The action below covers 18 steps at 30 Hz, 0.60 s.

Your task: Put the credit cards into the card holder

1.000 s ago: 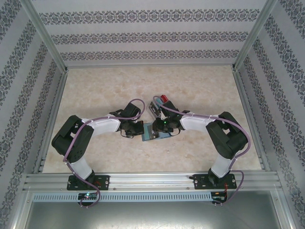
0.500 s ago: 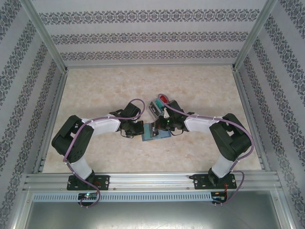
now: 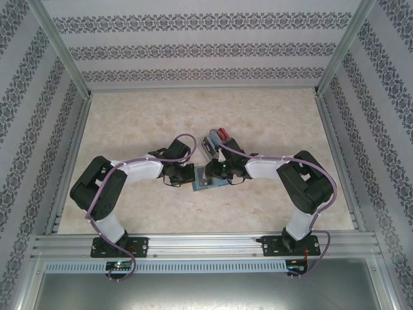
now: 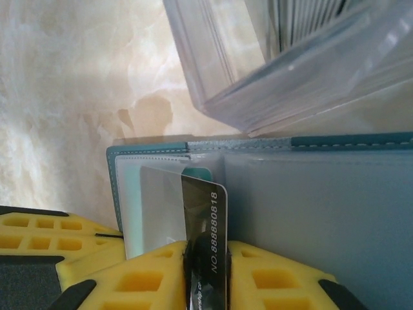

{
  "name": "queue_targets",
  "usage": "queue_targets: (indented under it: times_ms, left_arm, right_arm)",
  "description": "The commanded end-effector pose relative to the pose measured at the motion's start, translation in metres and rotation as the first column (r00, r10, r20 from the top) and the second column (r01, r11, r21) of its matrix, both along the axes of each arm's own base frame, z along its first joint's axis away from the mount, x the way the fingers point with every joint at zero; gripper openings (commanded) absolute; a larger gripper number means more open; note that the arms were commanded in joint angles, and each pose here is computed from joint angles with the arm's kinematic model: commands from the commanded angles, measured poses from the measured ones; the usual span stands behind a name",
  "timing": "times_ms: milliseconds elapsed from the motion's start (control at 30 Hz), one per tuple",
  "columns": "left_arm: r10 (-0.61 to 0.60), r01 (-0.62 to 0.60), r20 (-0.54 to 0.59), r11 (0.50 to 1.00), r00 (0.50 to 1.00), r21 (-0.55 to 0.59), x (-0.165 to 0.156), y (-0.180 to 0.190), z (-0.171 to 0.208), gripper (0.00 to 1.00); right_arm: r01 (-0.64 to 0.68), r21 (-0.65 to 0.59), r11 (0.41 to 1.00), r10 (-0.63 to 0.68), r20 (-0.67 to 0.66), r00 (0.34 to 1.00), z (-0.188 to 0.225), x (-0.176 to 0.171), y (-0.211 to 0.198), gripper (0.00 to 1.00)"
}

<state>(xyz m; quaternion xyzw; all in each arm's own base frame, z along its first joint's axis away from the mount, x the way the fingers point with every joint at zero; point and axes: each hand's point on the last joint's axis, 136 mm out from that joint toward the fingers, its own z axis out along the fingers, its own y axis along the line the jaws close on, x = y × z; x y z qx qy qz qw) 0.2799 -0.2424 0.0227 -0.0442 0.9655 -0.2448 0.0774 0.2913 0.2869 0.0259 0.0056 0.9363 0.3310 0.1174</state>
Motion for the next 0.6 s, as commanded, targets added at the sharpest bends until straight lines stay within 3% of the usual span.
queue_targets:
  times_ms: [0,100,300,567]
  left_arm:
    - [-0.025,0.025,0.01,1.0,1.0,0.008,-0.001,-0.003,0.001,0.05]
    - [-0.026,0.026,0.012,1.0,1.0,0.008,-0.001,-0.002,0.002,0.04]
    - [-0.025,0.025,0.012,1.0,1.0,-0.002,0.0,-0.004,0.001,0.04]
    - [-0.016,0.016,0.031,1.0,0.999,-0.012,0.003,-0.006,0.007,0.05]
  right_arm:
    - [-0.016,-0.081,0.997,0.014,-0.024,1.0,-0.008,-0.011,-0.01,0.29]
    - [0.003,-0.118,0.993,-0.002,0.008,1.0,-0.001,-0.008,-0.02,0.35]
    - [-0.008,-0.154,0.988,0.006,-0.012,1.0,-0.01,-0.005,-0.017,0.37]
    - [0.036,-0.326,0.945,-0.034,0.013,0.999,-0.009,-0.007,-0.036,0.43]
